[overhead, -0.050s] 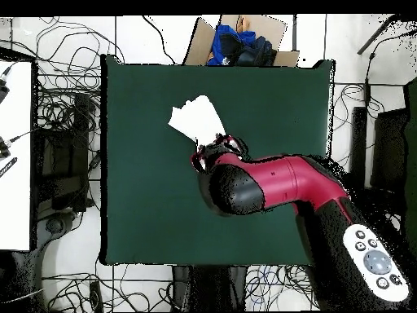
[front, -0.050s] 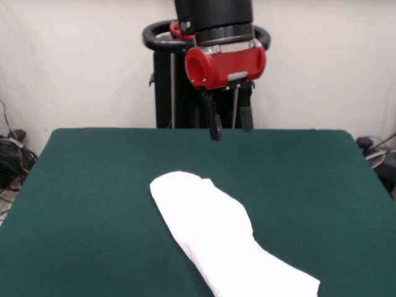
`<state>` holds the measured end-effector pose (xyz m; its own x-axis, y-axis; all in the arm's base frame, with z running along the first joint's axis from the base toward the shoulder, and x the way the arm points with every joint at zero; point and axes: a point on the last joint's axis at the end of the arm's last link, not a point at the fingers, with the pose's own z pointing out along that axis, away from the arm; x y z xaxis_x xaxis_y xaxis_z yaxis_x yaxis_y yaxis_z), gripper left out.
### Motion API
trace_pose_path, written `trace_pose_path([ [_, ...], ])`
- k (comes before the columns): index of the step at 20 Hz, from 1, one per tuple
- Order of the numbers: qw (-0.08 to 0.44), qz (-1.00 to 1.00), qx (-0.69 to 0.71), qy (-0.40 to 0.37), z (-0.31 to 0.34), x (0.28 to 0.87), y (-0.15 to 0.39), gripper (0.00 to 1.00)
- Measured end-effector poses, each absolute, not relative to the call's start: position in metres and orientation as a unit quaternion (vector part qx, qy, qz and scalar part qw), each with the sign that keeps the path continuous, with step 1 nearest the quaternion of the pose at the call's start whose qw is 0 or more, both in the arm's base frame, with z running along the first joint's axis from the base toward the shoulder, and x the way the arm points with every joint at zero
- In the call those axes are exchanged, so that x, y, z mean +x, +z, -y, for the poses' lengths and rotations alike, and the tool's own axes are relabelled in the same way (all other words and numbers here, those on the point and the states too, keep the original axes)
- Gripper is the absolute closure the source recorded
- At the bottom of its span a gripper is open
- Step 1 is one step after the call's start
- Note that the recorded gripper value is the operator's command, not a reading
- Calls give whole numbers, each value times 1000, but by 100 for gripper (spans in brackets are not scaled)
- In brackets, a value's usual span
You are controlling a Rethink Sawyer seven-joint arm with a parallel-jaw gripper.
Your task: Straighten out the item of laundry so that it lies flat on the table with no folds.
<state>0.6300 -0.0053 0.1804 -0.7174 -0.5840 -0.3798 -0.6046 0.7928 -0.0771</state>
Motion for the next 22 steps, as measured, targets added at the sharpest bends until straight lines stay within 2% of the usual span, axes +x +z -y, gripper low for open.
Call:
trace_pose_path([
  [22, 203, -931, -303, 19, 12, 634, 200, 0],
])
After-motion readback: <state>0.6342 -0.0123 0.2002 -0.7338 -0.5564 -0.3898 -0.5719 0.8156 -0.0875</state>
